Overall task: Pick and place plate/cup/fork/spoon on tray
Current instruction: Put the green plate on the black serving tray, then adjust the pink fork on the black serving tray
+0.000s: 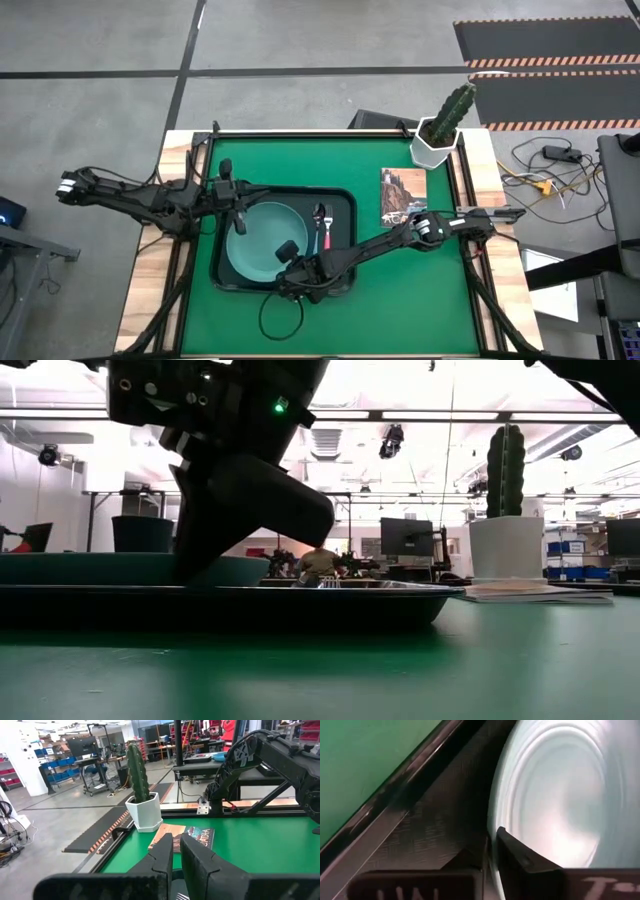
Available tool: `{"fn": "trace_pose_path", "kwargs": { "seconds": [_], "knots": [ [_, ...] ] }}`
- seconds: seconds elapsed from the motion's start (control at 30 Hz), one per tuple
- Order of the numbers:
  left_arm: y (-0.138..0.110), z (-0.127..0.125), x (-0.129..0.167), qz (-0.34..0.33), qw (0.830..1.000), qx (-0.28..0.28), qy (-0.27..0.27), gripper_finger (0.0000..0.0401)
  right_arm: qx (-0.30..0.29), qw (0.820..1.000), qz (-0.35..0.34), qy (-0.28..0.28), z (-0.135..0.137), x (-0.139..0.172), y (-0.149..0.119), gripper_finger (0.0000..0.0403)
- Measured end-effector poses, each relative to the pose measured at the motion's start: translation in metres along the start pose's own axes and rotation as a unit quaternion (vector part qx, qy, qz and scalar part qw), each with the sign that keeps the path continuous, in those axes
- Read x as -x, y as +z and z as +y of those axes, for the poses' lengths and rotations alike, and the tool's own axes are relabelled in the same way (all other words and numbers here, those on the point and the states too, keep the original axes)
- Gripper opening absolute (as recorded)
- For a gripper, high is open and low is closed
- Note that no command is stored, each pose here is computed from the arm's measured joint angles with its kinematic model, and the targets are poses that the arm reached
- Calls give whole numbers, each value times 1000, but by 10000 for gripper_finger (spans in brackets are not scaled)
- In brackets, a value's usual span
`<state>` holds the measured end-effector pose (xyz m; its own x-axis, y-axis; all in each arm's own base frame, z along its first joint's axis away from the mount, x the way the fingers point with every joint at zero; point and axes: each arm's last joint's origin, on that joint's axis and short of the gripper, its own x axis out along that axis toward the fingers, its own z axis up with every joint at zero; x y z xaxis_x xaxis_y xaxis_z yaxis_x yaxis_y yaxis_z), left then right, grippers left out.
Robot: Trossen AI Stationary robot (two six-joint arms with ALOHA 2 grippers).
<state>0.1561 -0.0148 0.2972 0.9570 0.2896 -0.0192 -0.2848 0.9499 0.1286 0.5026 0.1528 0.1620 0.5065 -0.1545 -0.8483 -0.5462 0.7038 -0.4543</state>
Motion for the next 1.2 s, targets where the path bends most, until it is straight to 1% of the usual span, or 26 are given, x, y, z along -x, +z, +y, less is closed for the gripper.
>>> {"fn": "trace_pose_path", "kwargs": {
  "seconds": [0.27,0.37,0.5,0.63,0.77,0.9,1.07,1.2],
  "knots": [
    [0,0,0,0,1000,0,0,17,-16,1000,-3,-6,-1,2,1,95],
    [0,0,0,0,1000,0,0,17,-30,1000,7,0,-3,12,-1,112],
    [0,0,0,0,1000,0,0,17,-67,997,21,6,-9,34,-5,122],
    [0,0,0,0,1000,0,0,17,-98,994,42,17,-12,53,-11,121],
    [0,0,0,1,1000,0,0,17,-121,991,45,17,-15,71,-19,113],
    [0,0,-1,2,1000,0,0,17,-143,988,47,16,-13,78,-33,101],
    [-1,0,-1,2,1000,0,0,17,-173,985,-2,-5,-11,84,-53,83],
    [-1,0,-1,2,1000,0,0,17,-198,979,-40,-24,-9,83,-78,65]
  ]
}}
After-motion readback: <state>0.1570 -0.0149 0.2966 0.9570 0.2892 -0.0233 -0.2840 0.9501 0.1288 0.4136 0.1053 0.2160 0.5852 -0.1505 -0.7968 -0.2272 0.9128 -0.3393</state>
